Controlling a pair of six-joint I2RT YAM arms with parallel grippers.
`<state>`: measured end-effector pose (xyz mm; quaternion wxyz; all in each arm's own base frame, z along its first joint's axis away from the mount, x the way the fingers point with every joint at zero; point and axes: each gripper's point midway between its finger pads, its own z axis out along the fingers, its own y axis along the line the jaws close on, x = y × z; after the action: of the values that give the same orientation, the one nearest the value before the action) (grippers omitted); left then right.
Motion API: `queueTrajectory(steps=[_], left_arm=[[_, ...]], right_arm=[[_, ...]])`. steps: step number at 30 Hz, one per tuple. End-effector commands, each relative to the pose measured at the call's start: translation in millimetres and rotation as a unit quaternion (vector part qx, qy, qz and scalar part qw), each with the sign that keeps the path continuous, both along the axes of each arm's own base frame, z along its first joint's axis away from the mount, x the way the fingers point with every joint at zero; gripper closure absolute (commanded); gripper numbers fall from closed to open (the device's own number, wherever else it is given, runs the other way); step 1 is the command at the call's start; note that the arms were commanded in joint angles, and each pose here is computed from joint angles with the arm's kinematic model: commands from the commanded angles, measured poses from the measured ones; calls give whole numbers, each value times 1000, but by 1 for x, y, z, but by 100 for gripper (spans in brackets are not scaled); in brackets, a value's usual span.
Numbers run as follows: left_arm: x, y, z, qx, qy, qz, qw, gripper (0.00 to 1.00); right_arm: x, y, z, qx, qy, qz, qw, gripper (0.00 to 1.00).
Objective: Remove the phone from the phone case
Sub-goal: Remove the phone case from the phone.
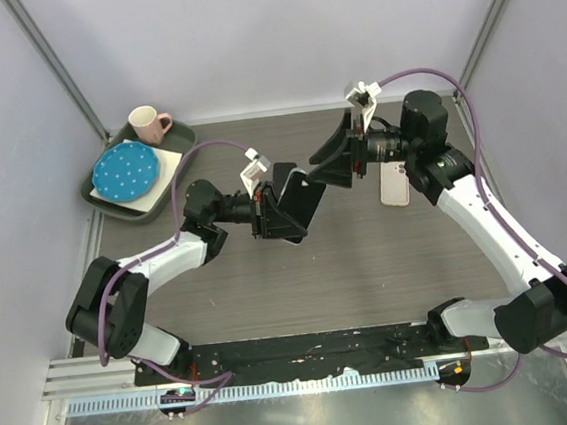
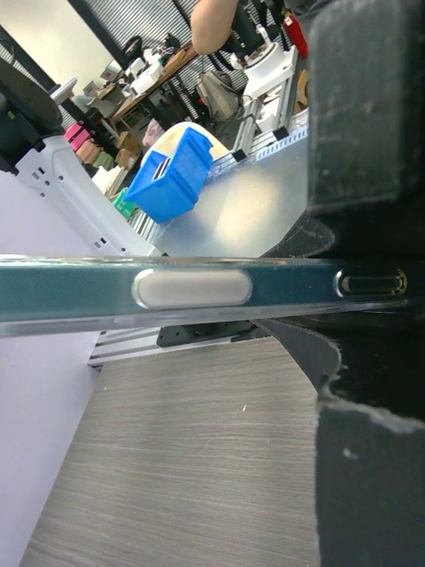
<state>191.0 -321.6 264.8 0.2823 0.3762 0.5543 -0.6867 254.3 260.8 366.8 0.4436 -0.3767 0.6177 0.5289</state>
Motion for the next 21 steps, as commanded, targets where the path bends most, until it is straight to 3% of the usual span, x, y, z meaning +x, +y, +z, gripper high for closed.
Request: queueTrajectory(steps=[1, 7, 11, 17, 19, 21], left_arm=[[-8, 1, 20, -22, -56, -24, 998, 100], [-15, 4, 8, 10, -69, -56, 996, 100], [-12, 4, -5, 36, -57, -52, 996, 100], [-7, 4, -15, 63, -61, -43, 995, 100], [-2, 4, -14, 64, -105, -38, 992, 100], [-5, 8, -23, 90, -90, -37, 991, 100]], right_arm=[[11, 6, 28, 28, 21, -4, 999, 34], [21, 13, 11, -27, 54, -15, 998, 38], [24, 17, -4, -59, 71, -24, 995, 47], [18, 17, -21, -83, 73, -11, 994, 48], [14, 16, -28, -93, 76, -8, 993, 53], [11, 15, -34, -97, 80, -4, 992, 57]])
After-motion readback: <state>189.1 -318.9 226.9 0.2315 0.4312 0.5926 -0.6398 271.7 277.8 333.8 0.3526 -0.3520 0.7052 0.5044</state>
